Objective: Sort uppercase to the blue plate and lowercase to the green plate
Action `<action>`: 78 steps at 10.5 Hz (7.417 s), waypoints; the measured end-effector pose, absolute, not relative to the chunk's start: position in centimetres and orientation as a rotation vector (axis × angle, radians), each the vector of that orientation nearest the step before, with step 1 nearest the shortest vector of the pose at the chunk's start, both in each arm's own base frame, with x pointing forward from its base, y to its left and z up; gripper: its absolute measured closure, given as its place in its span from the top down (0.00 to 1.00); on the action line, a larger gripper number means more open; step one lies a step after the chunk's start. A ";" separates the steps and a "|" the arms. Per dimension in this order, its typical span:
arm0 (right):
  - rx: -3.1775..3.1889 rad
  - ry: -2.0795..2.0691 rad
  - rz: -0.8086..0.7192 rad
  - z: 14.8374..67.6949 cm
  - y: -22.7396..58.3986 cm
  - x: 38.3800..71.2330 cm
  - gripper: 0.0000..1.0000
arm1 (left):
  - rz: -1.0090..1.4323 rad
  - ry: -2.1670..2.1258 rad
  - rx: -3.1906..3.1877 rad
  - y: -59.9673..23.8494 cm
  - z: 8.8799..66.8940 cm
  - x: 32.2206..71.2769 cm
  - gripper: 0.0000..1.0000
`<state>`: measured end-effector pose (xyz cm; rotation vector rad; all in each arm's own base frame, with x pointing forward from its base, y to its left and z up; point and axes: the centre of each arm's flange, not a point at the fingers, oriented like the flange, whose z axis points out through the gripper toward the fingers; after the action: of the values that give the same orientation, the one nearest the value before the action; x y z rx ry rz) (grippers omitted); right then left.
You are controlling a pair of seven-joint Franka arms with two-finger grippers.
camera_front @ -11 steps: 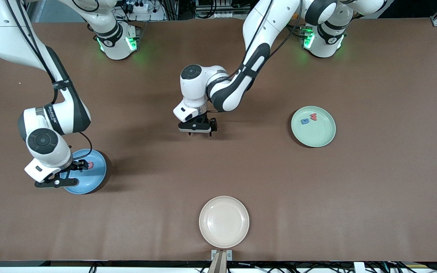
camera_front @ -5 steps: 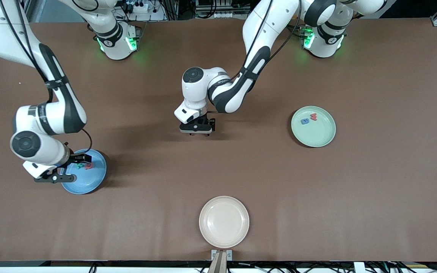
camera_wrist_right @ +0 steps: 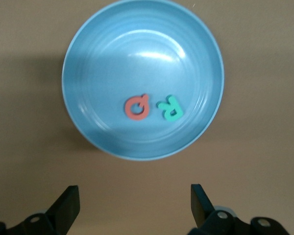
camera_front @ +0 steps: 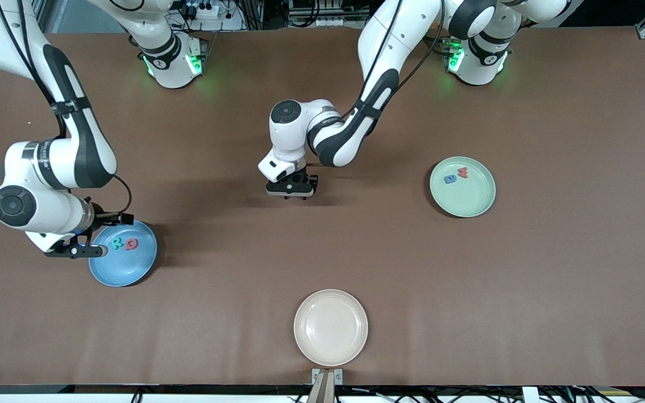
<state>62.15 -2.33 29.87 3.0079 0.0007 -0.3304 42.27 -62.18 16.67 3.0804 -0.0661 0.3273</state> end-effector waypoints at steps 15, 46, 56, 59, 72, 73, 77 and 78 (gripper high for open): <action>3.052 0.063 -0.358 30.7 1.8 61.8 1.00 | 0.258 -0.086 3.074 -63.1 17.2 40.6 0.27; 3.167 -0.595 -0.172 18.4 35.4 42.3 1.00 | -0.292 -0.663 3.148 -13.5 21.4 50.8 0.74; 3.114 -0.399 -0.063 16.5 35.5 41.4 1.00 | -0.008 -0.255 3.109 -27.3 28.9 52.9 0.77; 3.112 -0.426 -0.061 16.5 35.5 41.5 0.99 | -0.027 -0.227 3.102 -29.3 28.0 52.6 0.77; 3.132 -0.463 0.214 22.4 32.4 48.5 0.35 | -0.078 -0.269 3.053 -38.7 24.7 51.2 0.88; 3.101 -0.444 0.268 22.6 30.1 50.2 0.35 | -0.088 -0.271 3.054 -39.3 24.4 50.7 0.88; 2.900 -0.277 0.405 21.3 19.2 54.3 0.35 | -0.116 -0.236 3.060 -45.2 24.0 45.6 0.88; 2.853 -0.212 0.438 21.1 17.4 54.8 0.35 | -0.129 -0.246 3.064 -47.3 23.7 43.4 0.88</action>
<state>54.81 17.40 21.14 2.8527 -0.2115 0.4380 43.38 -47.32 23.65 3.0643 -0.2464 -0.1295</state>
